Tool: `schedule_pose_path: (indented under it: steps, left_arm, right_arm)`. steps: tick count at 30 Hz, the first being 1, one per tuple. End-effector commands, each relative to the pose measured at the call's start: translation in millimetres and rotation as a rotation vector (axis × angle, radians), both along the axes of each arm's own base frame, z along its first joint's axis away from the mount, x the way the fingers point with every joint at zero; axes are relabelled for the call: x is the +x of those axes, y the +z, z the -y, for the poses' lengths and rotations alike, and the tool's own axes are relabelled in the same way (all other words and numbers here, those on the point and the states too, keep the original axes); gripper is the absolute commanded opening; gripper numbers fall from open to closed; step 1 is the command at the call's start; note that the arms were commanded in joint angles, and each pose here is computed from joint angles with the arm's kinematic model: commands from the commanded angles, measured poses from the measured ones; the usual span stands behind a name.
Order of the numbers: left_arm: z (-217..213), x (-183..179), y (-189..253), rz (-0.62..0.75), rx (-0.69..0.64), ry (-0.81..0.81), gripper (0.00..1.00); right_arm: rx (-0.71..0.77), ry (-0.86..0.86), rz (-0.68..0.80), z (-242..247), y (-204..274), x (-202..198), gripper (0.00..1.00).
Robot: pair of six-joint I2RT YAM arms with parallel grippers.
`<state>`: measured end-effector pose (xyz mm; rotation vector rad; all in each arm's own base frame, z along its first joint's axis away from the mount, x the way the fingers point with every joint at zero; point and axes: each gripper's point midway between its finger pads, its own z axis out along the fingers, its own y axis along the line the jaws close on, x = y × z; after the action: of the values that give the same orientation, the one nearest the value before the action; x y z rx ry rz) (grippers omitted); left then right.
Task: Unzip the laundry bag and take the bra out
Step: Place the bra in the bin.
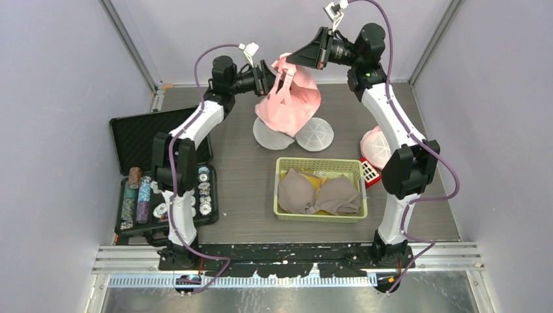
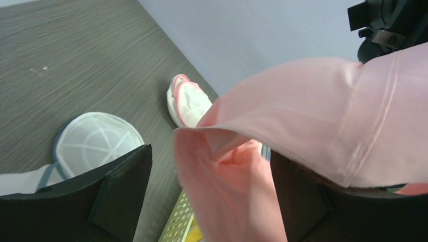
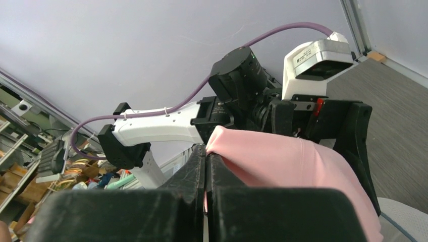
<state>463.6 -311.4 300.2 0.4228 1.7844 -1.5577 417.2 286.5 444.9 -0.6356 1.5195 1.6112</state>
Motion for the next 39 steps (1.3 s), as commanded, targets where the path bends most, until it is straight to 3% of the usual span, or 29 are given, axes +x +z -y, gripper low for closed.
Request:
schedule_pose_path:
  steps: [1, 4, 12, 23, 30, 35, 39]
  left_arm:
    - [14.3, -17.7, 26.5, 0.06, -0.064, -0.067, 0.84]
    - [19.4, -19.0, 27.7, 0.044, -0.078, -0.063, 0.77]
    - [23.3, -18.1, 30.8, 0.01, -0.113, -0.051, 0.71]
    - [34.9, -23.3, 29.4, -0.057, -0.164, -0.08, 0.76]
    - [39.3, -39.2, 54.3, 0.016, -0.197, -0.141, 0.74]
    - [40.1, -41.9, 53.3, 0.035, -0.196, -0.127, 0.91]
    - [26.0, -26.4, 48.9, 0.083, -0.186, -0.056, 0.95]
  right_arm:
    - [0.05, 0.019, 0.154, 3.8, 56.0, -33.4, 0.01]
    - [0.057, 0.026, 0.156, 1.4, 58.4, -35.6, 0.01]
    - [0.071, 0.02, 0.172, 1.8, 68.6, -39.5, 0.01]
    - [0.117, 0.029, 0.222, 4.9, 96.9, -49.5, 0.01]
    - [0.106, 0.026, 0.211, 3.8, 89.9, -44.5, 0.01]
    - [0.128, 0.037, 0.215, 2.4, 98.4, -49.7, 0.01]
    - [0.137, 0.069, 0.21, 1.6, 103.9, -61.4, 0.01]
